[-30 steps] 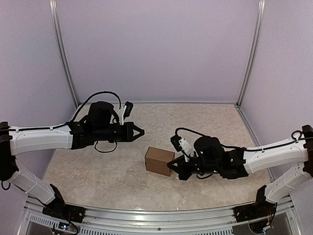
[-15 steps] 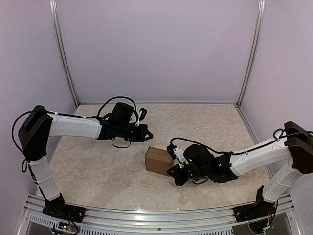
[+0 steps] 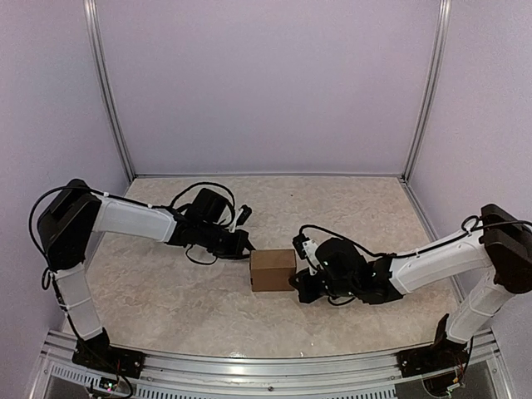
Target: Fold the paper box
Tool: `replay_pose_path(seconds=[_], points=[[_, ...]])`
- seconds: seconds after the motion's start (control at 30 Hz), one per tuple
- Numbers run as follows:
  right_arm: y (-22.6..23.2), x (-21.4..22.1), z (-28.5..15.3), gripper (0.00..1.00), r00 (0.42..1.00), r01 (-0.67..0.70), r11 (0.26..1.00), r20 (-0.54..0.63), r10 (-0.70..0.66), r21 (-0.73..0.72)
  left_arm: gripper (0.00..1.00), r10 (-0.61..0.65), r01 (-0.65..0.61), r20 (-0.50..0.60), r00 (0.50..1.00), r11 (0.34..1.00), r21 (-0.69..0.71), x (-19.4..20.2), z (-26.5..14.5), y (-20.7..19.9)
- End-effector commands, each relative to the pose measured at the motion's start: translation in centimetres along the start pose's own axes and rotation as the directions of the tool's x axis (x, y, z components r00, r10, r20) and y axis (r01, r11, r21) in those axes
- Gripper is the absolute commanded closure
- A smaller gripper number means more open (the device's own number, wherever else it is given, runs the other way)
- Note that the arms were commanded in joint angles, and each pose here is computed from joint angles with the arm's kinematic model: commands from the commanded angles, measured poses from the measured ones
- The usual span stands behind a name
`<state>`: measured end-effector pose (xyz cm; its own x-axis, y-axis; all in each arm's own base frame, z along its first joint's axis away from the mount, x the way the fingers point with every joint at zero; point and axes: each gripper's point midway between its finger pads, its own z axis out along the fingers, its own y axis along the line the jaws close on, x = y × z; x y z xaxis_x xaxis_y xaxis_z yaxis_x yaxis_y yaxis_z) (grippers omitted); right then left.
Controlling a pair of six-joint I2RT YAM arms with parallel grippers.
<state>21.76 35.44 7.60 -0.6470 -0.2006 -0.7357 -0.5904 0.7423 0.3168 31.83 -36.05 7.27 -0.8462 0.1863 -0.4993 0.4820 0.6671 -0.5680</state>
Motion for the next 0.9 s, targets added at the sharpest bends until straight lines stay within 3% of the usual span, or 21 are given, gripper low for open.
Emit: replay_pose_path(seconds=[0.0, 0.5, 0.87], points=[[-1.4, -0.8, 0.6, 1.00, 0.999, -0.041, 0.999, 0.029, 0.040, 0.034, 1.00, 0.006, -0.006, -0.013, 1.000, 0.999, 0.035, 1.4, -1.6, -0.5], [-3.3, -0.4, 4.3, 1.00, 0.983, -0.173, 0.983, 0.055, 0.176, -0.053, 1.00, 0.028, -0.027, -0.008, 1.000, 0.995, 0.101, 4.8, -3.7, -4.0], [-3.5, 1.9, 5.7, 1.00, 0.975, -0.223, 0.972, -0.019, 0.222, -0.079, 1.00, 0.005, -0.005, 0.012, 1.000, 0.999, 0.032, 5.0, -4.1, -2.0]])
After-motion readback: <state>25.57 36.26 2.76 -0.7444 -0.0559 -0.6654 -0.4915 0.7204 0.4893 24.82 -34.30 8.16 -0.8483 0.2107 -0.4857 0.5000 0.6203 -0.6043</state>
